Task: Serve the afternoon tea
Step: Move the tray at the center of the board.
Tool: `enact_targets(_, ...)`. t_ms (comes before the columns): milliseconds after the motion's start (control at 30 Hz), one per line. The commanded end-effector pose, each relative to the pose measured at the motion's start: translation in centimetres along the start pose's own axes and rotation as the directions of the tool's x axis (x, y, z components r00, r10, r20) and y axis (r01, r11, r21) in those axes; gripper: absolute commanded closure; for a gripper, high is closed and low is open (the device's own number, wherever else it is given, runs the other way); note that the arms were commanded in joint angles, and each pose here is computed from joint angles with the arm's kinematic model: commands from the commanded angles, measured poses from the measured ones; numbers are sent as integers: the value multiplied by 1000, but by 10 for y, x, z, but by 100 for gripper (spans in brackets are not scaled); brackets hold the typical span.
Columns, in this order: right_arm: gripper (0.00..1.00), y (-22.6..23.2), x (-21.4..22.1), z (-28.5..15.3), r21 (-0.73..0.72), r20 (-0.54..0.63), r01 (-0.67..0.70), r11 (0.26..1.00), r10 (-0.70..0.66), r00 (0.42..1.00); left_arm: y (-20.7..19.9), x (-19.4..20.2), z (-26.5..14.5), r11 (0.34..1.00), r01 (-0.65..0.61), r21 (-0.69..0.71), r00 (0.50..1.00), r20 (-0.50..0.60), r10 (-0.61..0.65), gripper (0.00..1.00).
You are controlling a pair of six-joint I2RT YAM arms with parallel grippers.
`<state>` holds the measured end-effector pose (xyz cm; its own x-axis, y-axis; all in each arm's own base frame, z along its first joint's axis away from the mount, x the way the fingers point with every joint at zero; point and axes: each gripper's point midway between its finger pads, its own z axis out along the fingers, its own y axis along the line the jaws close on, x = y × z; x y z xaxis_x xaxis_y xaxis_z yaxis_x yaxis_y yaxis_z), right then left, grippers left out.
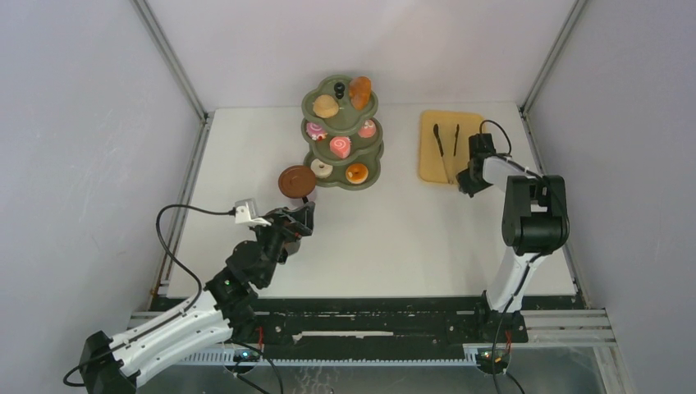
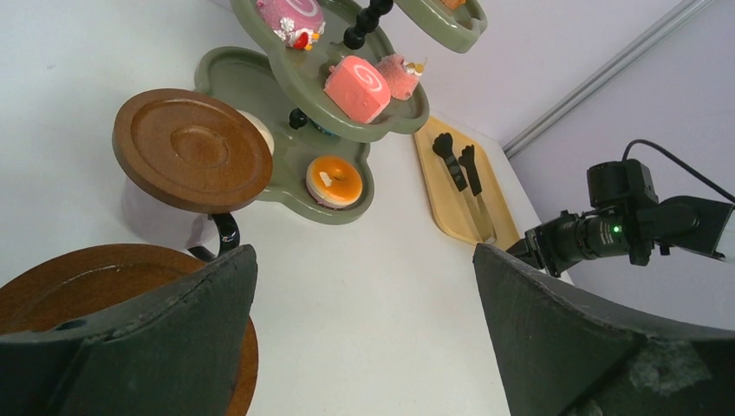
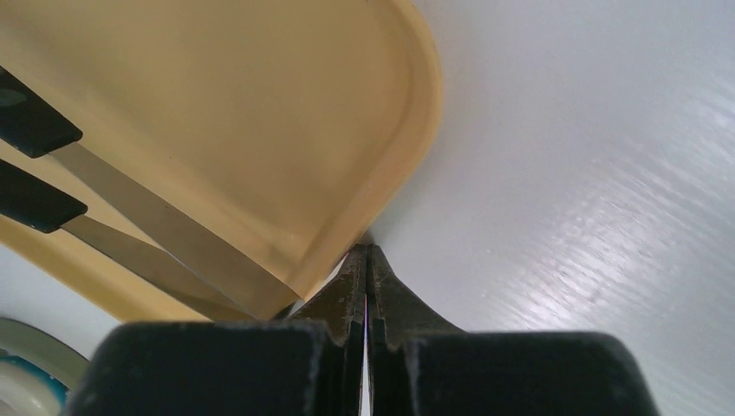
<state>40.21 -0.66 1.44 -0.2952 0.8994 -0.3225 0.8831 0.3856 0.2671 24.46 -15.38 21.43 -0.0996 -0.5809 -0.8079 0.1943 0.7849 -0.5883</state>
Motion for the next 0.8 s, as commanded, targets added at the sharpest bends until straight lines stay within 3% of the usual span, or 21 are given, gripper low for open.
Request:
enact_targets(0, 100, 30, -19, -2, -55, 25, 20, 998, -19, 1000, -17, -26, 6, 999, 45, 19, 997, 65, -46, 1)
enact_targets(367, 100, 36, -25, -2, -50, 53, 46, 998, -44, 998, -9, -34, 8, 999, 36, -23, 996, 84, -34, 0)
enact_targets(567, 96, 44, -28, -55, -140, 155, 116, 983, -94, 983, -10, -51, 3, 999, 41, -28, 993, 114, -38, 0)
enact_targets(767, 88, 59, 15, -114, -252, 205, 269, 930, -220, 954, -8, -68, -4, 998, 53, -44, 989, 138, -46, 0)
